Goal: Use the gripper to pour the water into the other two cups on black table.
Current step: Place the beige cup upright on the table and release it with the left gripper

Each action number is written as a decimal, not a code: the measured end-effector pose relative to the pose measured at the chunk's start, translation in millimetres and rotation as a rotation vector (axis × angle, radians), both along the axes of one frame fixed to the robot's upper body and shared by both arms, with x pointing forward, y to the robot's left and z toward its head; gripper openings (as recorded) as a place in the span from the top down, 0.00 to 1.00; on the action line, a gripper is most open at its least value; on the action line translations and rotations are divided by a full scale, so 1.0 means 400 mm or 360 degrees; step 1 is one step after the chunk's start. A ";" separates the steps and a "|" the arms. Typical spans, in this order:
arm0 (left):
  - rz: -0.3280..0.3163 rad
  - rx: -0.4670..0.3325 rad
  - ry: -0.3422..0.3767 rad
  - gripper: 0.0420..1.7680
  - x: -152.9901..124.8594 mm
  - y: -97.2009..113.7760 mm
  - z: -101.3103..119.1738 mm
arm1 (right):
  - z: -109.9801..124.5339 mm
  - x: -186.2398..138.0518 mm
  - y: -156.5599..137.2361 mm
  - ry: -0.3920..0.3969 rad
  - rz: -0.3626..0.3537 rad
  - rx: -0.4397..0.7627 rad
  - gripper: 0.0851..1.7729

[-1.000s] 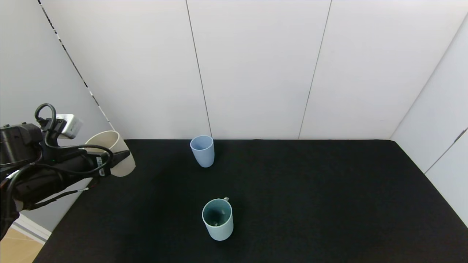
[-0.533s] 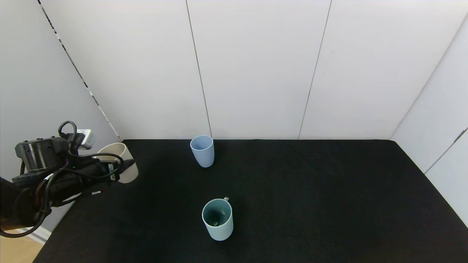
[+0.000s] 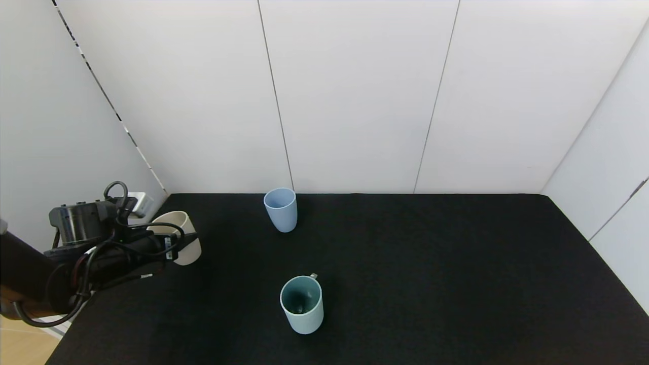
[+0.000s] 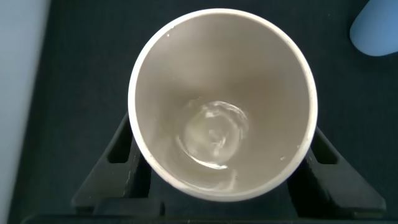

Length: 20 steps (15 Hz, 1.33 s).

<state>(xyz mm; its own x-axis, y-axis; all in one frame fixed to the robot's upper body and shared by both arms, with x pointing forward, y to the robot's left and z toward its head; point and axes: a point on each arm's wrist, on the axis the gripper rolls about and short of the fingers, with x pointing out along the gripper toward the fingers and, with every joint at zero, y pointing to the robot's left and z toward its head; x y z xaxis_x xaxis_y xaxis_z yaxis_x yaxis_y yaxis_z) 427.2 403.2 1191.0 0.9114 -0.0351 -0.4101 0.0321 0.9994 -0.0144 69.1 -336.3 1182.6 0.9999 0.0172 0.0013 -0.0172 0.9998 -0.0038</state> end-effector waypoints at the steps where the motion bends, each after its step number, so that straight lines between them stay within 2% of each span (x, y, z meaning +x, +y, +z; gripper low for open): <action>1: 0.0000 0.0000 0.0007 0.33 0.001 0.000 -0.005 | 0.000 0.000 0.000 0.0000 0.0001 0.0000 0.04; 20: -0.0016 0.0011 0.0102 0.33 0.018 0.001 -0.067 | 0.000 0.000 0.000 0.0000 0.0000 0.0000 0.04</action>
<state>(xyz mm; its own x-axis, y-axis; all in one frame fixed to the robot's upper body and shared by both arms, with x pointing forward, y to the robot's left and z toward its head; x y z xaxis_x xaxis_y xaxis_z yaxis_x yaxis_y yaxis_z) 434.6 403.4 1164.2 0.8829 -0.0414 -0.4677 0.0415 0.9991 -0.0100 69.1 -336.3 1182.6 0.9999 0.0172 0.0013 -0.0172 0.9998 -0.0038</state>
